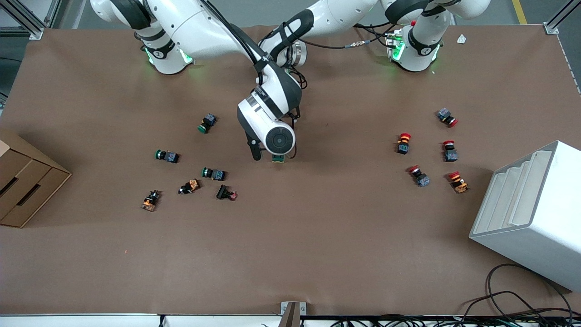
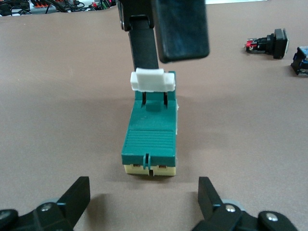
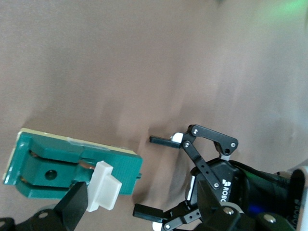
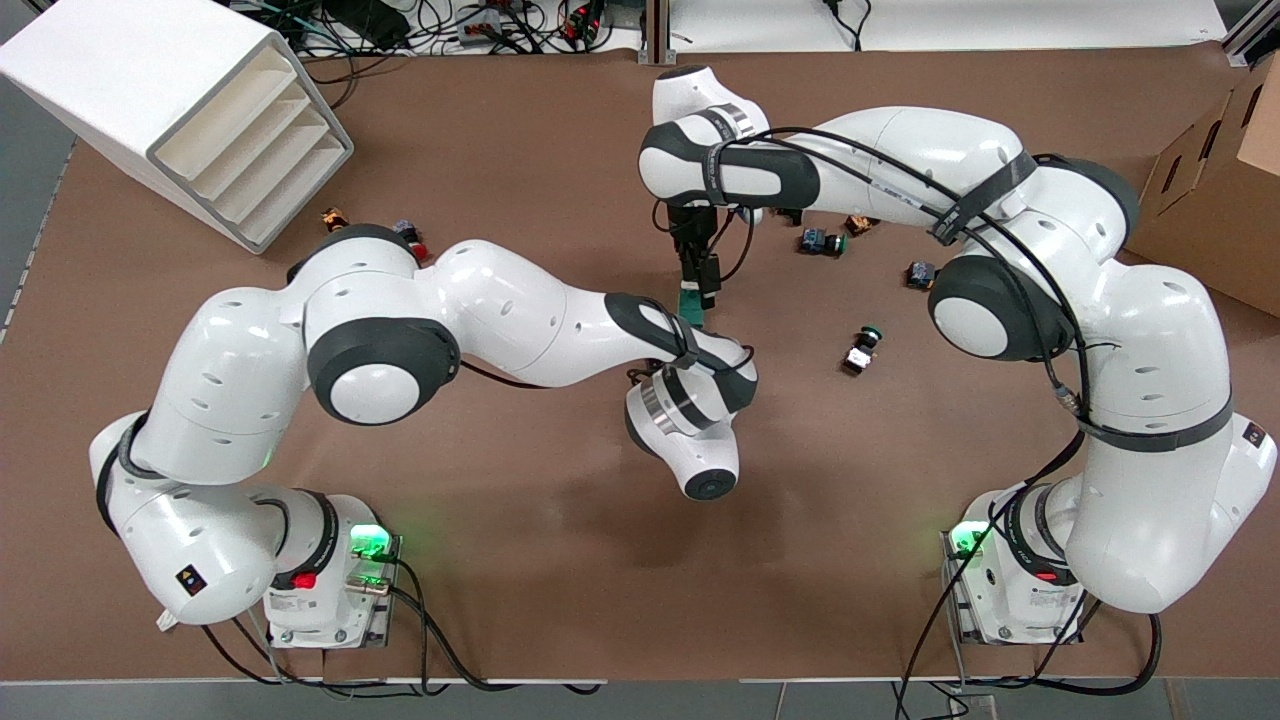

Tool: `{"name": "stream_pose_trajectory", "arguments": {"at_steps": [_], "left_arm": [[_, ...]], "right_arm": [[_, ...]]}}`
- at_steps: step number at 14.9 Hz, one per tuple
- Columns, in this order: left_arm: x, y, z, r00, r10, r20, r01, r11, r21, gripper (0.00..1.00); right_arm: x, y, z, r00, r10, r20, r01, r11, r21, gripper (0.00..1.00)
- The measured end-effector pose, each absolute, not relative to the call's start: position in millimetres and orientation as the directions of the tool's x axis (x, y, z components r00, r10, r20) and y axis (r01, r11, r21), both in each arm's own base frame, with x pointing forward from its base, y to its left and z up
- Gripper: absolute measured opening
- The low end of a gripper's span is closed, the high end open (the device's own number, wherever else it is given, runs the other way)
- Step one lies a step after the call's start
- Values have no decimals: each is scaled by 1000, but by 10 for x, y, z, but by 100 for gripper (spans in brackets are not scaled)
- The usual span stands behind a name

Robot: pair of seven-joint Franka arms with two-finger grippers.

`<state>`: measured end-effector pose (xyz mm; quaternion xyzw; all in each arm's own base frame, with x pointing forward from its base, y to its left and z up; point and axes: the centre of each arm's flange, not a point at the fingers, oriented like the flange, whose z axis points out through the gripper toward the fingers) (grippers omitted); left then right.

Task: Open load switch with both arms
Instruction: 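Press the white switch handle down with the right gripper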

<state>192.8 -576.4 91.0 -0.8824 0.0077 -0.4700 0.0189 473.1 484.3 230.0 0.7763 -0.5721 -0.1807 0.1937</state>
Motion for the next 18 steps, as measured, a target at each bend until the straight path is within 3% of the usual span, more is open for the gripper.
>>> {"name": "stream_pose_trajectory", "arguments": {"at_steps": [9, 18], "left_arm": [[1928, -5764, 909, 558, -31, 829, 4, -999, -41, 100], [1929, -5764, 909, 558, -31, 829, 4, -999, -41, 100]], "right_arm": [[4460, 4998, 2229, 326, -944, -45, -786, -297, 542, 100], [4415, 4989, 2121, 327, -944, -38, -789, -295, 540, 100]]}}
